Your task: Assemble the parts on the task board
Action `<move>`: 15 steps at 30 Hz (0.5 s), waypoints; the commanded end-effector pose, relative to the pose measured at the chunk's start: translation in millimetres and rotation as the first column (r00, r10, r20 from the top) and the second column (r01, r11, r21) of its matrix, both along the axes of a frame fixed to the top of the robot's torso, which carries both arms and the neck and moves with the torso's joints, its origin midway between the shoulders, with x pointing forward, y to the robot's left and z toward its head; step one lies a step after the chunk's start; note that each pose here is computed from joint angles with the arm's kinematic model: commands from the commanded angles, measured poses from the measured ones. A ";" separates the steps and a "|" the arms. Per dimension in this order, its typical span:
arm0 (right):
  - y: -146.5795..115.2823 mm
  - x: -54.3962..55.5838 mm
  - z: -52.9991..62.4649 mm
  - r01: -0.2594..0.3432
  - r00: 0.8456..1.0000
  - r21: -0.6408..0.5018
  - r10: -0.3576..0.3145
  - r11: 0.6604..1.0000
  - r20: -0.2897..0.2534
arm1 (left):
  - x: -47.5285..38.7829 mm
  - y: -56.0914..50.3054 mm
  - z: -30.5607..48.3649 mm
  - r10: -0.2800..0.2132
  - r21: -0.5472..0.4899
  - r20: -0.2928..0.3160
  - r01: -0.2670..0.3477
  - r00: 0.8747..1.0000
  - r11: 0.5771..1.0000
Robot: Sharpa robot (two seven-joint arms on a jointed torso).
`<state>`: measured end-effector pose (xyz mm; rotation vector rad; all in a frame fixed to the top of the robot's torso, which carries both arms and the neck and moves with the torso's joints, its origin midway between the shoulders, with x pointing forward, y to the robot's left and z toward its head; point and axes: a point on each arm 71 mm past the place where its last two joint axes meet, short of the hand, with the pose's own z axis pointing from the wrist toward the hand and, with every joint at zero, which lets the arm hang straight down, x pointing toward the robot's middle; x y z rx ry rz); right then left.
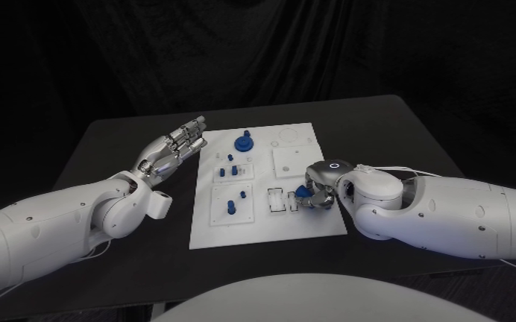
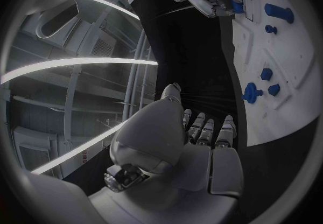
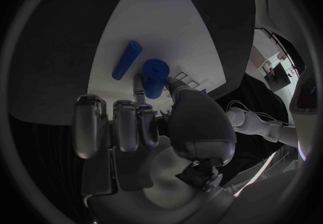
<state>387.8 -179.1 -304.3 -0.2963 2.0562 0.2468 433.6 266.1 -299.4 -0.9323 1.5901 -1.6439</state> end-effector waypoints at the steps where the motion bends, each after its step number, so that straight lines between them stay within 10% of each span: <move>1: 0.0 -4.8 -1.9 0.010 1.000 0.092 -0.010 0.996 -0.002 | -1.3 -0.4 4.7 -0.004 -0.048 0.058 0.007 0.998 0.999; 15: -8.0 -4.5 17.1 0.202 0.978 0.331 -0.174 0.922 -0.112 | -1.9 0.7 3.9 -0.001 -0.045 0.055 0.004 0.998 0.999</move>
